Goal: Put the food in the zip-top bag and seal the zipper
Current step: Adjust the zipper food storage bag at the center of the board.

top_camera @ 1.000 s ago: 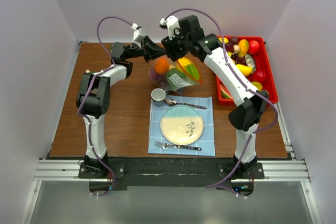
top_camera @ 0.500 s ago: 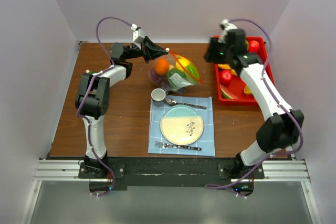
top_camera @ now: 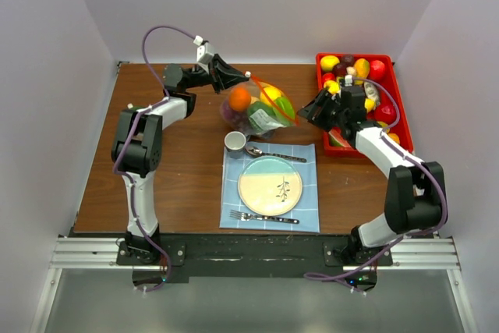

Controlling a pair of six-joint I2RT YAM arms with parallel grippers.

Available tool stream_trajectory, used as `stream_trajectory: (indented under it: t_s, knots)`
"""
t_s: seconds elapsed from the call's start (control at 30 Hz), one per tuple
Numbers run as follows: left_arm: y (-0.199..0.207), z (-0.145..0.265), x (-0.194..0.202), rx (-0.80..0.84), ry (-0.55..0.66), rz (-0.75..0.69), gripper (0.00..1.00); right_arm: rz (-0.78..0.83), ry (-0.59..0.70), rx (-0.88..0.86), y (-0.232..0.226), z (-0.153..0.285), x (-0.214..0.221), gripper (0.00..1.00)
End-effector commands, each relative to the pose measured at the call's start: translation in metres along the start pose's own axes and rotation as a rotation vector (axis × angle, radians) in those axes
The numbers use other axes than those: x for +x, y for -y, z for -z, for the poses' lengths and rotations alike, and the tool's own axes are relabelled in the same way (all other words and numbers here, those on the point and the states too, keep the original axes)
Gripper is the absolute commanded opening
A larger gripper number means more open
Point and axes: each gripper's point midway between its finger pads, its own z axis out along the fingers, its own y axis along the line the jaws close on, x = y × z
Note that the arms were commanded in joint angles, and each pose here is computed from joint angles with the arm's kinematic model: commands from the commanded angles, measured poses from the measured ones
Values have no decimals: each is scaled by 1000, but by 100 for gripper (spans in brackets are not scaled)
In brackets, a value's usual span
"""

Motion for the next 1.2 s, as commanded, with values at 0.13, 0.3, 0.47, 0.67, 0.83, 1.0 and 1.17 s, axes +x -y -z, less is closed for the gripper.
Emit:
stream_trajectory:
  t_s: [0.13,0.3,0.47,0.67,0.83,1.0,1.17]
  knots:
    - [13,0,-49,15,67,-175,0,-39,223,-138,-29,24,-33,59]
    - [14,0,-49,24,77,-165,0,1,241,-209,-39,30,-31,59]
    - [14,0,-49,24,84,-166,0,24,203,-197,-30,23,-19,59]
    - [15,-1,-51,25,87,-164,0,98,186,-209,-35,15,-7,57]
    - [15,-1,-53,27,87,-165,0,144,178,-173,-33,9,3,57]
    - [16,-1,-54,30,86,-166,0,153,172,-129,-19,-2,5,56]
    - [18,-1,-55,35,82,-170,0,190,192,-94,-13,-7,-1,54]
